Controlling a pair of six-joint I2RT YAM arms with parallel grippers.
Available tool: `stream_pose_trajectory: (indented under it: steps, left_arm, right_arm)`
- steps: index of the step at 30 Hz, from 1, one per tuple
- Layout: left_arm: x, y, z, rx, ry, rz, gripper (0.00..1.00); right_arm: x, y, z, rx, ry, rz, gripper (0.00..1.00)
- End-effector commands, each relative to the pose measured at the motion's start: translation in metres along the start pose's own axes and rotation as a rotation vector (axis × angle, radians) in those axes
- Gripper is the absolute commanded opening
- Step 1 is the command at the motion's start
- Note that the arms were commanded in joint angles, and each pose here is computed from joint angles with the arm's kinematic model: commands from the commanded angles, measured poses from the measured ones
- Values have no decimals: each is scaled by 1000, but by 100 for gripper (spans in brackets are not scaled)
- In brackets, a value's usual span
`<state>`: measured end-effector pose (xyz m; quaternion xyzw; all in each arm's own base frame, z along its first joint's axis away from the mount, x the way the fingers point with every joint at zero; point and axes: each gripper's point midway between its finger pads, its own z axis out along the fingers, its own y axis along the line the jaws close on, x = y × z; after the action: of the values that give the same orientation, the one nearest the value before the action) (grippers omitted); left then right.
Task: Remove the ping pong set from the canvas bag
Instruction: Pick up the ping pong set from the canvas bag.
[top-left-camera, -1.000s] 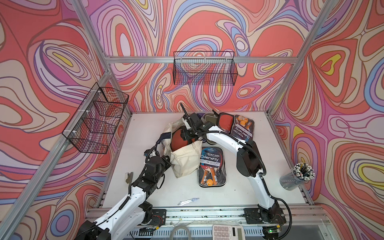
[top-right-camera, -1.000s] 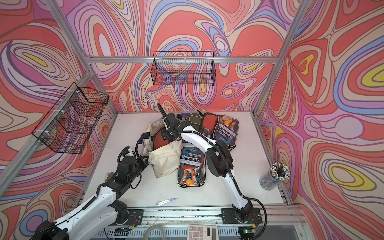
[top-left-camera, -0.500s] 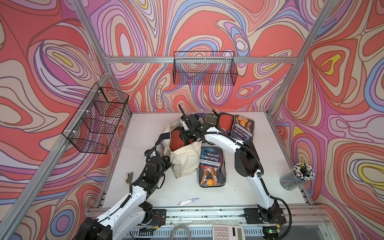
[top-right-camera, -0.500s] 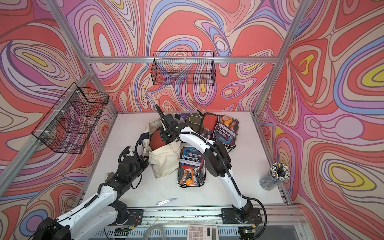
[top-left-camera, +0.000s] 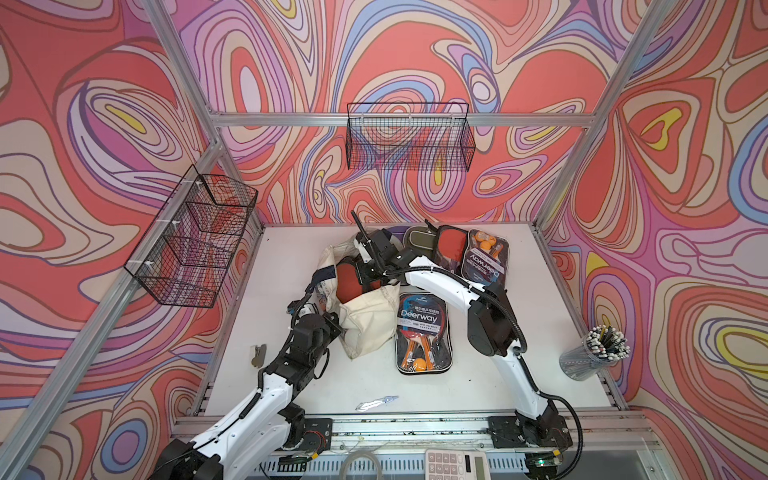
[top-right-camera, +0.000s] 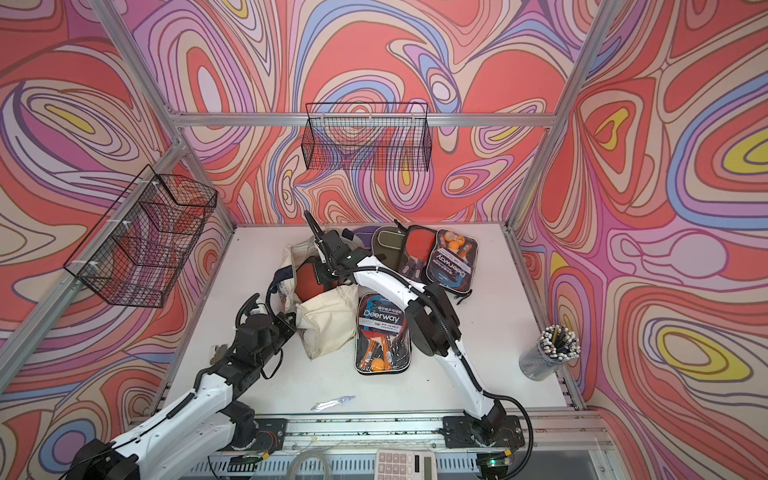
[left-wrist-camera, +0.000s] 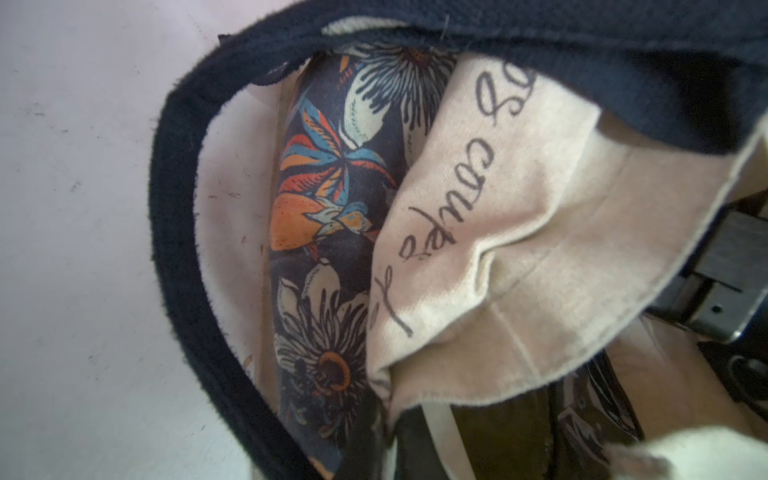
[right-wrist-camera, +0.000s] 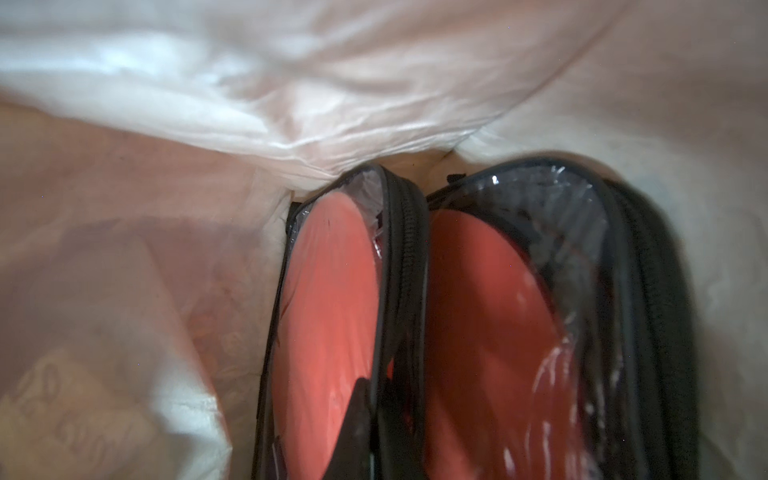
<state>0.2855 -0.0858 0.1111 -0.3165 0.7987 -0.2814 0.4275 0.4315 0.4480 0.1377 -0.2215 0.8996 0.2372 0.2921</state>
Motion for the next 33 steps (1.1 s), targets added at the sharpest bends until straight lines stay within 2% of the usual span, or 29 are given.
stream_pose_trajectory:
  steps: [1,12,22,33]
  left_arm:
    - [4,17,-1,-58,-4,14,0]
    - [2,15,1,-62,-9,14,0]
    - [-24,4,-17,-77,-91,21,0]
    - [-24,12,-19,-102,-93,16,0]
  right_arm:
    - [-3,28,-18,-48,-4,-24,0]
    - [-63,41,-80,-20,-162,-65,0]
    - [-88,41,-118,32,-247,-97,0]
    - [-121,43,-175,83,-361,-119,0]
